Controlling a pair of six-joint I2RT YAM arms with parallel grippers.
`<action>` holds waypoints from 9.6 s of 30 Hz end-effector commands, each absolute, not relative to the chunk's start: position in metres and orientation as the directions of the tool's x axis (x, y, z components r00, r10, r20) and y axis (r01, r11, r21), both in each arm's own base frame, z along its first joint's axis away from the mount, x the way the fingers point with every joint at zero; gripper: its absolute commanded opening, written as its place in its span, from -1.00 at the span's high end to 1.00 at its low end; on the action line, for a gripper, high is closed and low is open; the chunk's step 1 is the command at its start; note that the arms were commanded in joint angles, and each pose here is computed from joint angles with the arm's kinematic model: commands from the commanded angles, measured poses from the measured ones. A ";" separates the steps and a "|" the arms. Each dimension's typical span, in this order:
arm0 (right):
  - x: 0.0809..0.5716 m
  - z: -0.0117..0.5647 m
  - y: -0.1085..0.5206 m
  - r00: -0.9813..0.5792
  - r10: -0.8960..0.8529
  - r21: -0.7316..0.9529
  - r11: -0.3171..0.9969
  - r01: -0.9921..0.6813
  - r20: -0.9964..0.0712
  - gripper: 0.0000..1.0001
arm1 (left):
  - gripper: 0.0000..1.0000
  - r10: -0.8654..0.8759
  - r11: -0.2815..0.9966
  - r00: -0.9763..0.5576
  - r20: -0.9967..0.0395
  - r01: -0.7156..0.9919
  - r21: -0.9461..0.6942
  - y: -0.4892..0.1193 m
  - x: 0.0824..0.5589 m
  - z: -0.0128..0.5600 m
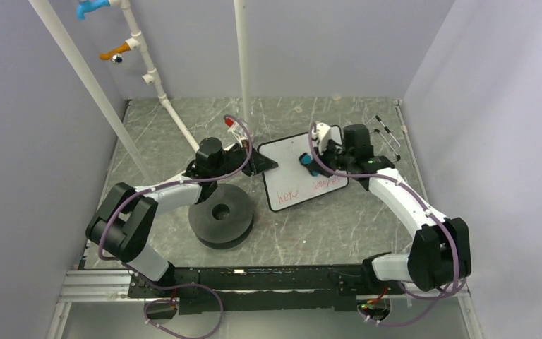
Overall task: Erase the whiteboard
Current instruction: Erase the whiteboard at the center of the board.
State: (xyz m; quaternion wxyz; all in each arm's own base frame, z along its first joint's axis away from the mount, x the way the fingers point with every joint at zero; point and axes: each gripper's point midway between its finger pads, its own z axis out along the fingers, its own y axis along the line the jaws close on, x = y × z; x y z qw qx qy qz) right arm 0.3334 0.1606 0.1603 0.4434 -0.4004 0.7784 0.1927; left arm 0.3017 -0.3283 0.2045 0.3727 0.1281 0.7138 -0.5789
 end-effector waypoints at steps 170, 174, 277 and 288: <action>0.276 0.206 0.104 -0.388 -0.248 0.191 0.568 -0.800 -0.888 1.00 | 0.26 0.571 0.374 -0.307 -0.761 0.923 -0.091 -0.390 0.322 0.205; 0.275 0.205 0.105 -0.392 -0.250 0.198 0.562 -0.803 -0.885 1.00 | 0.30 0.640 0.334 -0.305 -0.706 0.937 -0.101 -0.399 0.323 0.191; 0.218 0.062 0.267 0.406 -0.693 -0.455 -0.126 -0.882 -0.596 1.00 | 1.00 0.207 0.335 -0.805 -0.556 0.592 -0.733 -0.362 0.337 0.135; 0.264 0.065 0.241 0.198 -0.775 -0.437 0.111 -0.893 -0.600 1.00 | 1.00 0.214 0.331 -0.804 -0.555 0.594 -0.733 -0.361 0.335 0.135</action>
